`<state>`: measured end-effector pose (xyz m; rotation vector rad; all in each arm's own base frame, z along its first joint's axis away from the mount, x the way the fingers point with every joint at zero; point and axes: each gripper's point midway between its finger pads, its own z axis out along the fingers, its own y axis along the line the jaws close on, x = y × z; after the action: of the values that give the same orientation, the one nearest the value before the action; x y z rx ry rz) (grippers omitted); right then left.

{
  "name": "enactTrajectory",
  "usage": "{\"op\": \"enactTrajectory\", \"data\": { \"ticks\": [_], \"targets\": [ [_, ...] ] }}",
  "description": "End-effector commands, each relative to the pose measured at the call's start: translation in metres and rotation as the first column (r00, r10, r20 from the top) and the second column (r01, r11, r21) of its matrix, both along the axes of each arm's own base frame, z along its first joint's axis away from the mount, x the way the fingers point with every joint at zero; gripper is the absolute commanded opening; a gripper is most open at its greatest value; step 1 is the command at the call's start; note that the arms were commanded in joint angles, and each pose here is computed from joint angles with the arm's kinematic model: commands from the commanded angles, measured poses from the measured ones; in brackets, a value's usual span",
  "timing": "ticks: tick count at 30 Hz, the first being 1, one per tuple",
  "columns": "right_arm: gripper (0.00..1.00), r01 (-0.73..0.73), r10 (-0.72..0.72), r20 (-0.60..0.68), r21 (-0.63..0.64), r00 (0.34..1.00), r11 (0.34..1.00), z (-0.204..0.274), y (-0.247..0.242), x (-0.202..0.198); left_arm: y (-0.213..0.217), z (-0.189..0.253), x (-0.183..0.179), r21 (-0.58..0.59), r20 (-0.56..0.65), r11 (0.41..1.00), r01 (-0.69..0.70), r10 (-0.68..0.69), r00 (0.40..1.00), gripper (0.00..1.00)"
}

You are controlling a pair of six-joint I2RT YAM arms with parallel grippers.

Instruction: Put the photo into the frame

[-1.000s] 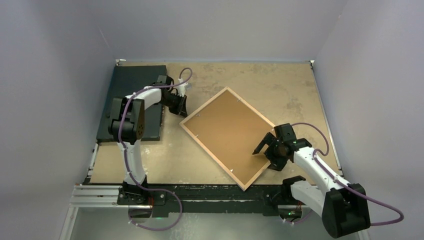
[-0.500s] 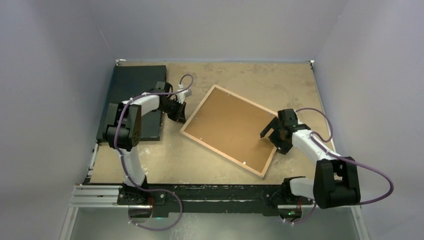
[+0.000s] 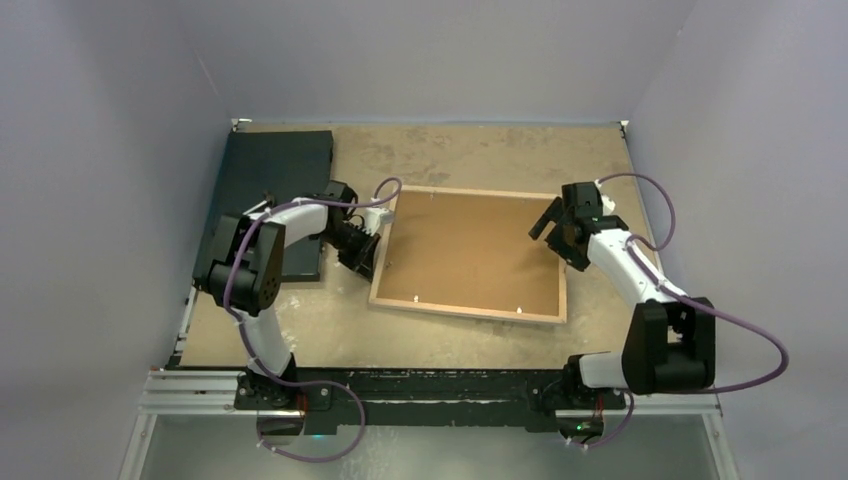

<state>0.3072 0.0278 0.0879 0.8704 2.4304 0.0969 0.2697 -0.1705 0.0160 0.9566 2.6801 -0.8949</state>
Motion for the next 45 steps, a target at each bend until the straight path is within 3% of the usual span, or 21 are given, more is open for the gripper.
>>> {"op": "enactTrajectory", "data": {
  "ticks": [1, 9, 12, 15, 18, 20, 26, 34, 45],
  "targets": [
    [0.99, -0.059, 0.068, -0.082, 0.104, 0.994, 0.993, -0.019, 0.027, -0.012, 0.005, 0.011, 0.012, -0.028, 0.019, 0.999, -0.02, 0.02, 1.0, 0.02],
    [0.99, -0.065, 0.083, -0.1, 0.172, 0.992, 0.983, -0.033, 0.038, -0.025, 0.01, 0.023, 0.029, -0.052, 0.048, 0.998, -0.046, 0.049, 0.998, 0.02],
    [0.99, -0.099, 0.098, 0.013, 0.119, 0.995, 0.988, -0.002, 0.037, -0.005, 0.015, 0.033, 0.035, -0.059, 0.063, 0.996, -0.06, 0.064, 0.996, 0.02],
    [0.99, -0.212, 0.179, 0.183, 0.18, 0.967, 0.961, 0.038, 0.079, 0.012, 0.016, 0.046, 0.039, -0.103, 0.068, 0.992, -0.075, 0.082, 0.994, 0.05],
    [0.99, -0.34, 0.265, 0.269, 0.286, 0.926, 0.896, 0.054, 0.141, 0.012, 0.007, 0.054, 0.033, -0.172, 0.034, 0.983, -0.069, 0.076, 0.997, 0.1],
    [0.99, -0.397, 0.307, 0.285, 0.35, 0.908, 0.849, 0.05, 0.181, 0.007, 0.002, 0.056, 0.027, -0.211, 0.004, 0.975, -0.063, 0.065, 0.998, 0.18],
    [0.96, -0.502, 0.391, 0.316, 0.497, 0.865, 0.708, 0.032, 0.274, -0.003, 0.0, 0.039, 0.015, -0.233, -0.046, 0.971, -0.06, 0.051, 0.998, 0.19],
    [0.88, -0.578, 0.454, 0.358, 0.515, 0.816, 0.633, 0.021, 0.337, -0.004, 0.001, 0.022, 0.013, -0.218, -0.065, 0.974, -0.065, 0.052, 0.997, 0.11],
    [0.77, -0.632, 0.52, 0.365, 0.527, 0.772, 0.568, -0.011, 0.378, -0.023, 0.0, 0.011, 0.011, -0.228, -0.087, 0.971, -0.066, 0.047, 0.995, 0.1]
  ]
}}
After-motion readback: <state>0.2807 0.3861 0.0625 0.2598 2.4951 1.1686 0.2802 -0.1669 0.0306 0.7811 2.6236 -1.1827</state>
